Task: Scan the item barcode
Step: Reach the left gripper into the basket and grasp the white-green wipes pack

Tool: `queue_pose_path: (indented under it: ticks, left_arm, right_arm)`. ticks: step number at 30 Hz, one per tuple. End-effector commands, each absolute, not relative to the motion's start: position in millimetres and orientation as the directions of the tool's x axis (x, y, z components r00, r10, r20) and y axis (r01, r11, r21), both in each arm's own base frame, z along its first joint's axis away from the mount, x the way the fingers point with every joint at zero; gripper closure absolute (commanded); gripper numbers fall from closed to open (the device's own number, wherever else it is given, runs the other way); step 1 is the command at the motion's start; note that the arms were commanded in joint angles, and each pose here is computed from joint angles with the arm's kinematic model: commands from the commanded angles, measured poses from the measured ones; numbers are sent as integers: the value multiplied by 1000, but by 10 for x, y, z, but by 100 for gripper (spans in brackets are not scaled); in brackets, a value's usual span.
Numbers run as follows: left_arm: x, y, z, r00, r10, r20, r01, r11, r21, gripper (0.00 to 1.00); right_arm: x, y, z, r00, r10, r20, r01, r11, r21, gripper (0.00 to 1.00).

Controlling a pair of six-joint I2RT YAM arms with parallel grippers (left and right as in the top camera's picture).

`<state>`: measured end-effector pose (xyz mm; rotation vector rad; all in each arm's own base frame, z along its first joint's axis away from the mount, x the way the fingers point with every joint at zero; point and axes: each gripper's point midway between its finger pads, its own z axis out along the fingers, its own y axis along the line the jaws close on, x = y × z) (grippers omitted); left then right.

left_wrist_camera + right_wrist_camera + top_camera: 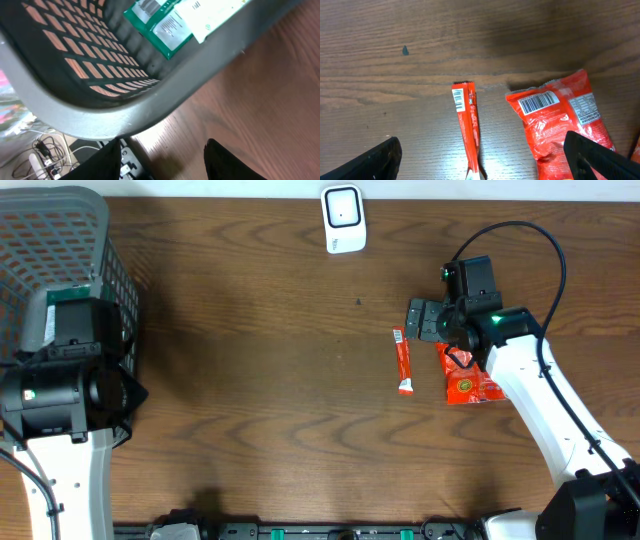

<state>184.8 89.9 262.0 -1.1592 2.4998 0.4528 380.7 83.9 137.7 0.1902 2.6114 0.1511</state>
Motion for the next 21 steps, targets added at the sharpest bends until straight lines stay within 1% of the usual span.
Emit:
queue_pose_path:
  ticks: [1,3,4,5,6,11,13,16,21]
  left_arm:
    - [1853,1054,2634,-553,-688,-470,-819,552,155,46]
    - [1981,922,2604,-601,-671,-434,-770,631,91,46]
    - [2098,785,2616,-650,-640,-410,-710,704,27,46]
    - [2213,674,2706,-670,-620,-408,-664,746,-43,41]
    - [2270,644,2792,-666,-618,-418,-654,753,-73,41]
    - [2616,689,3179,-609,-609,-509,-636,758,-145,40]
    - [2878,746,3282,-565,-601,-565,-628,757,-178,36]
    - [3096,911,3309,-513,-605,-609,-651,736,-184,35]
    - [3196,1319,3225,-438,-662,-608,-727,658,-193,35]
  right_arm:
    - [3823,814,1378,-857,153,-491,103,987,127,1]
    - [3823,814,1378,-857,153,-491,103,987,127,1]
    - [3823,814,1378,-857,153,-491,103,987,127,1]
    - [3823,814,1378,-857,153,-491,103,987,127,1]
    - [3823,814,1378,-857,153,-491,103,987,127,1]
    - [3823,813,1378,-857,153,-491,104,987,126,1]
    - [3823,814,1378,-857,153,-491,103,987,127,1]
    - [3823,814,1379,-857,153,-492,103,987,127,1]
    - [3823,813,1377,-858,153,-491,104,987,126,1]
